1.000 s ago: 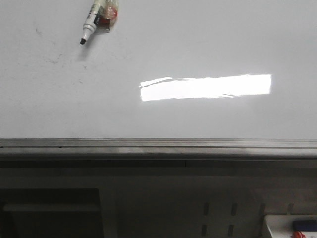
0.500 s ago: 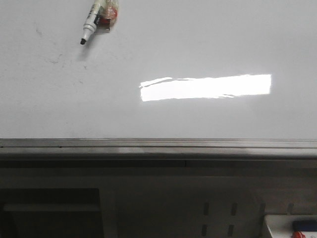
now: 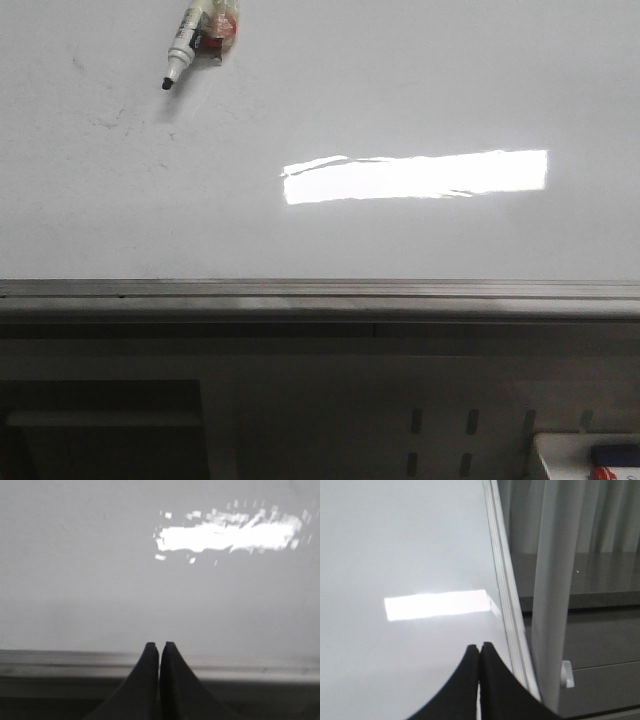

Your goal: Write number 4 on whiteboard

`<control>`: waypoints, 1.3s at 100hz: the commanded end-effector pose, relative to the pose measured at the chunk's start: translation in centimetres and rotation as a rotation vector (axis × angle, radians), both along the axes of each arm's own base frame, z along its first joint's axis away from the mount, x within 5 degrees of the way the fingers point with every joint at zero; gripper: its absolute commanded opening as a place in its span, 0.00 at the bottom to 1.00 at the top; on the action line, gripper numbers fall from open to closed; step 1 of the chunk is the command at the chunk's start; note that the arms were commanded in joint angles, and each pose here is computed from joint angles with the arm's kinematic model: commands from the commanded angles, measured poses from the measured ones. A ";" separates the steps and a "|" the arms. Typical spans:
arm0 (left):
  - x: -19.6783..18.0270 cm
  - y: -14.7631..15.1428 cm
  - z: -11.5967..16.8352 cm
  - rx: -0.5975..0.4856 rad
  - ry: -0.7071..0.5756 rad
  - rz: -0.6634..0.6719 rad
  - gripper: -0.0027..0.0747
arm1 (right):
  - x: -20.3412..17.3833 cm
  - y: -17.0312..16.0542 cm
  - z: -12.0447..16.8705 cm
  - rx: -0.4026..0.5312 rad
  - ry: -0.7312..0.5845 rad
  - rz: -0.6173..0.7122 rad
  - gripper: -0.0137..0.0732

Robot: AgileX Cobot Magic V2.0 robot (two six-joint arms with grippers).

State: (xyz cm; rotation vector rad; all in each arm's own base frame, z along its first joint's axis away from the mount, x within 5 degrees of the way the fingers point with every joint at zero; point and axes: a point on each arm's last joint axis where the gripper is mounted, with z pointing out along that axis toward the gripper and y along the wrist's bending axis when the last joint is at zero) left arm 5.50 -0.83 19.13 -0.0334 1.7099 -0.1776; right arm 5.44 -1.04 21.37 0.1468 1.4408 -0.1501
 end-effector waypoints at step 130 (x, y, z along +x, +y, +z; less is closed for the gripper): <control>11.6 -8.6 15.3 0.004 0.252 -0.503 0.51 | 3.3 3.5 11.6 0.070 0.150 0.467 0.52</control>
